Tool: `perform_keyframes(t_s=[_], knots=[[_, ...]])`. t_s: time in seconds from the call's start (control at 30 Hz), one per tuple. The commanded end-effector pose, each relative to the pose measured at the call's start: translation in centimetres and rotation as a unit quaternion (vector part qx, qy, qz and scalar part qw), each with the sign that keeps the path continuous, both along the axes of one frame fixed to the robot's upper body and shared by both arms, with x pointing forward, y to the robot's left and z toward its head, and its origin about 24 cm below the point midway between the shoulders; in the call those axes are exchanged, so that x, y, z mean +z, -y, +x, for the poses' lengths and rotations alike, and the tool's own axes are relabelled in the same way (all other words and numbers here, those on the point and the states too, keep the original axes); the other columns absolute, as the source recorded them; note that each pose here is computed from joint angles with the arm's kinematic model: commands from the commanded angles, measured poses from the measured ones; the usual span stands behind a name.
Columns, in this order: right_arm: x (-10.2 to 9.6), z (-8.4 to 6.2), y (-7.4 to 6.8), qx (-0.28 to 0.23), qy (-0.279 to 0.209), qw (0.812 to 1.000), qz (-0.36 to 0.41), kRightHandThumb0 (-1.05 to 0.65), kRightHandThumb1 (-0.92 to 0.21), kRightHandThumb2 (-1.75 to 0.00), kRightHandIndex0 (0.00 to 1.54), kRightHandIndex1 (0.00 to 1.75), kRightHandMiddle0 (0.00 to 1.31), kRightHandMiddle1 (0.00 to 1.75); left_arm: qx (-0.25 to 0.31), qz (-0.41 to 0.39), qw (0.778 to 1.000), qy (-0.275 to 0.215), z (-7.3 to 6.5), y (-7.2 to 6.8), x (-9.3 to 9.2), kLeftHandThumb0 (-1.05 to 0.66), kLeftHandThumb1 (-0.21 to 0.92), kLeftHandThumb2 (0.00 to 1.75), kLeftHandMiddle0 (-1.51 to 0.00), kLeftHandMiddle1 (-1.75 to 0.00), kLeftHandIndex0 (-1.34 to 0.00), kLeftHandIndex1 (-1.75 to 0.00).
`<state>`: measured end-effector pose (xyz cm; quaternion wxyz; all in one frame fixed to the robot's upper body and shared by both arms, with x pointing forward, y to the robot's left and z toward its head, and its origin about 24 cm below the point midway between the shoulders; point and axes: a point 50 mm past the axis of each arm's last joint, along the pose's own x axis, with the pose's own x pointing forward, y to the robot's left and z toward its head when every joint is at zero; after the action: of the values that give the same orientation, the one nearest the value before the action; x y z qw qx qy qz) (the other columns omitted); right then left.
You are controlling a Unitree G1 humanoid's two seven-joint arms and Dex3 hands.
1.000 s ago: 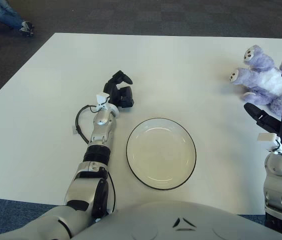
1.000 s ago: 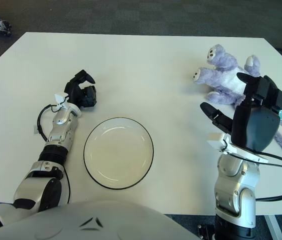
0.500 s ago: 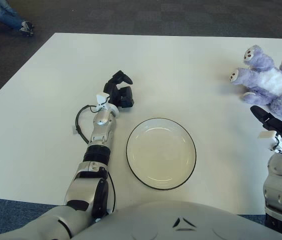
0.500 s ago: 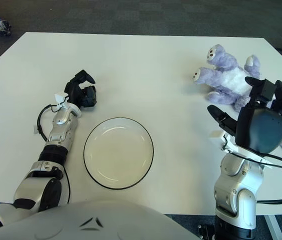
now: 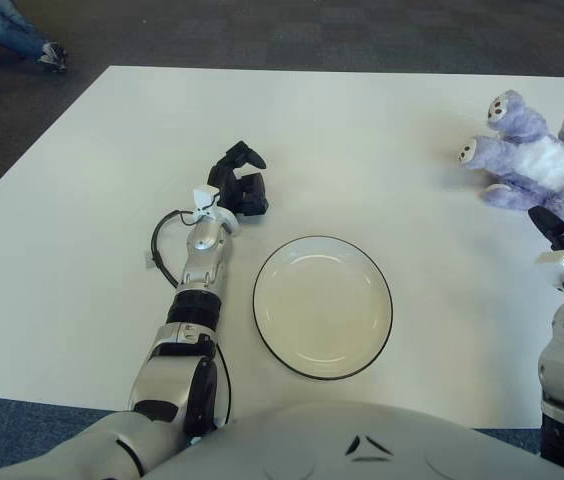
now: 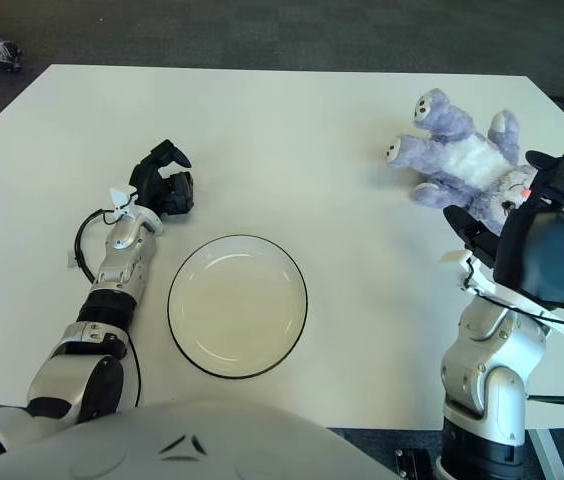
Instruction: Put the doll into the plate.
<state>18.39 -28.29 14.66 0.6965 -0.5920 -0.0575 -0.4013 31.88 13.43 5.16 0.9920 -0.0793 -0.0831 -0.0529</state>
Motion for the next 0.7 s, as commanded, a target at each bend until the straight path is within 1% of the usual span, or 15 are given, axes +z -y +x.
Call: perform_keyframes(t_s=[0.0,0.03,0.07,0.13,0.27,0.43,0.67], knots=[[0.1,0.4,0.9,-0.023,0.002,1.000,-0.012,-0.87,-0.59,-0.66,0.00,0.44,0.00,0.92,0.003,-0.007,1.000,-0.026,-1.0,-0.3,-1.6,-0.51,0.24,1.41,-1.34,-1.75,-0.68,-1.75],[0.0,0.5,1.2,-0.028,0.001,1.000,-0.013,-0.87,-0.57,-0.66,0.00,0.44,0.00,0.91,0.003,-0.008,1.000,-0.025,-1.0,-0.2,-1.6,-0.51,0.24,1.41,-1.34,-1.75,-0.68,-1.75],[-0.4,0.7,2.0,-0.036,-0.003,0.999,-0.013,-0.87,-0.57,-0.67,0.00,0.45,0.00,0.90,0.004,-0.009,1.000,-0.024,-1.0,-0.3,-1.6,-0.51,0.24,1.41,-1.34,-1.75,-0.68,-1.75],[-1.0,0.9,3.2,-0.048,-0.006,0.999,-0.014,-0.84,-0.54,-0.70,0.00,0.45,0.00,0.87,0.003,-0.009,1.000,-0.023,-1.0,-0.3,-1.5,-0.51,0.24,1.41,-1.34,-1.75,-0.68,-1.75],[-1.6,1.1,4.6,-0.063,-0.004,0.998,-0.023,-0.81,-0.50,-0.73,0.00,0.43,0.00,0.78,0.001,-0.010,1.000,-0.019,-1.0,-0.3,-1.4,-0.51,0.24,1.41,-1.34,-1.75,-0.68,-1.75],[-1.7,1.4,5.0,-0.072,0.004,0.997,-0.034,-0.77,-0.47,-0.77,0.00,0.40,0.00,0.64,0.000,-0.012,1.000,-0.015,-1.1,-0.2,-1.2,-0.51,0.24,1.41,-1.34,-1.75,-0.68,-1.75],[-1.9,2.0,5.2,-0.078,-0.005,0.997,-0.022,-0.75,-0.43,-0.81,0.00,0.40,0.00,0.55,-0.003,-0.015,1.000,-0.011,-1.1,-0.2,-1.1,-0.51,0.24,1.41,-1.34,-1.75,-0.68,-1.75]])
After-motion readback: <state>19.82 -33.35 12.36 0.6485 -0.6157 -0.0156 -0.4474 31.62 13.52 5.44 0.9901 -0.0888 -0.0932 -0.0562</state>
